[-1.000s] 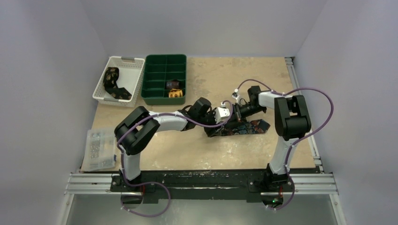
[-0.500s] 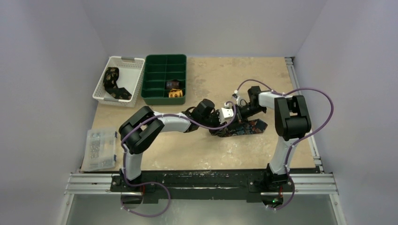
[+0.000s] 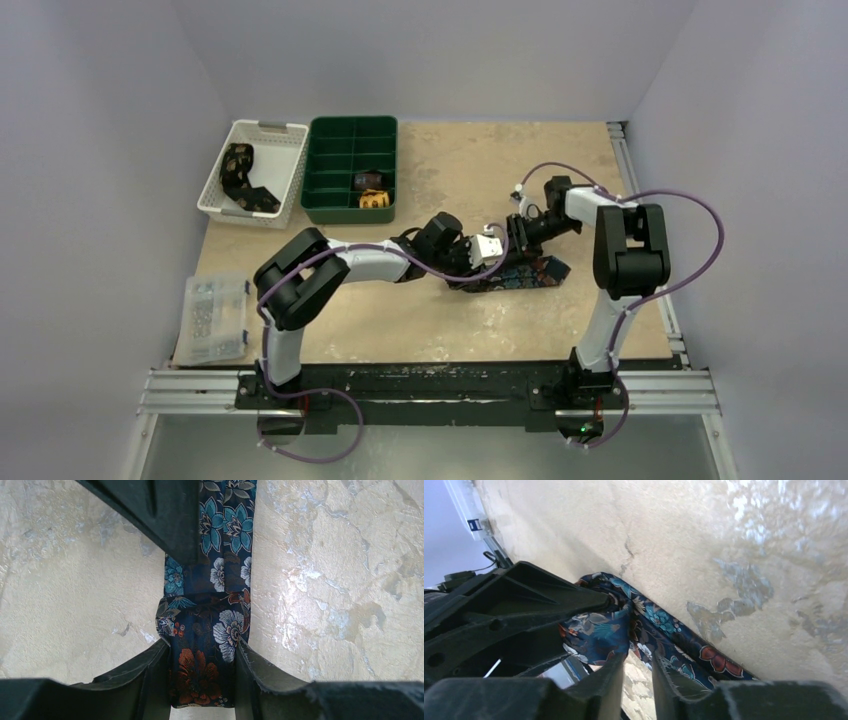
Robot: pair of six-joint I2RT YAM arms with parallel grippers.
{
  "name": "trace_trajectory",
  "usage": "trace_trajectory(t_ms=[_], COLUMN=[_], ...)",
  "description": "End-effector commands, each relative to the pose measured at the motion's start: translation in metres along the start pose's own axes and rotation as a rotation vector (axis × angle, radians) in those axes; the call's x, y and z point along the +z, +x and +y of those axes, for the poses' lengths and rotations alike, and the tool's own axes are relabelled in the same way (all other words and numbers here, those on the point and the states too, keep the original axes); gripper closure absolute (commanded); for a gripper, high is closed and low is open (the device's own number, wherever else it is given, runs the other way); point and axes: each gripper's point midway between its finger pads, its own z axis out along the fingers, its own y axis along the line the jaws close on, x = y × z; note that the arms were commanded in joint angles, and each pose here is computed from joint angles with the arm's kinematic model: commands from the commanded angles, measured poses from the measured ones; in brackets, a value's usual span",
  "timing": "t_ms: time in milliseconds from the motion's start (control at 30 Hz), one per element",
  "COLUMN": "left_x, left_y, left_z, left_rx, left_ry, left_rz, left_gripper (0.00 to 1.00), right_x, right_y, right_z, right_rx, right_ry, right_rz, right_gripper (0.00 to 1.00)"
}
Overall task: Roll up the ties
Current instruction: Roll the tie at the center of the board.
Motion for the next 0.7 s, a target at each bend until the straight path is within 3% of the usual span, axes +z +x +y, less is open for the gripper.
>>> trace_trajectory(t_ms=[0,133,367,500,667], left_x=[-0.014,-0.020,-0.039,-0.041,-0.037], left_y=[0.040,0.005,-0.040,-0.021,0.030], left_z=[0.002,0.013,0.009,0.002,-0.010], left_rx=[-0.100,-0.049,0.085,0.117,0.096], left_ry=[-0.004,0.004,0.043,0.070,0.145], left_rz=[0.153,0.062,-0.086,-0.040,0.144], left_gripper=[0.91,0.91,0.89,0.89,0.87], right_x=[0.008,0.016,0.019,0.019,0.016], right_y=[0.018,0.018,0.010,0.011,0.007], right_z=[-0.007,-0.033,-0.051,-0.055,-0.051], right_rx=[0.065,0.080,0.085,0.086,0.060], right_ry=[0.029,0.115,0.184,0.202,0.196], right_rz=[0.043,0.061,0.072,0.071,0.052], right_gripper=[0.77,0.82,0.82,0.81,0.80])
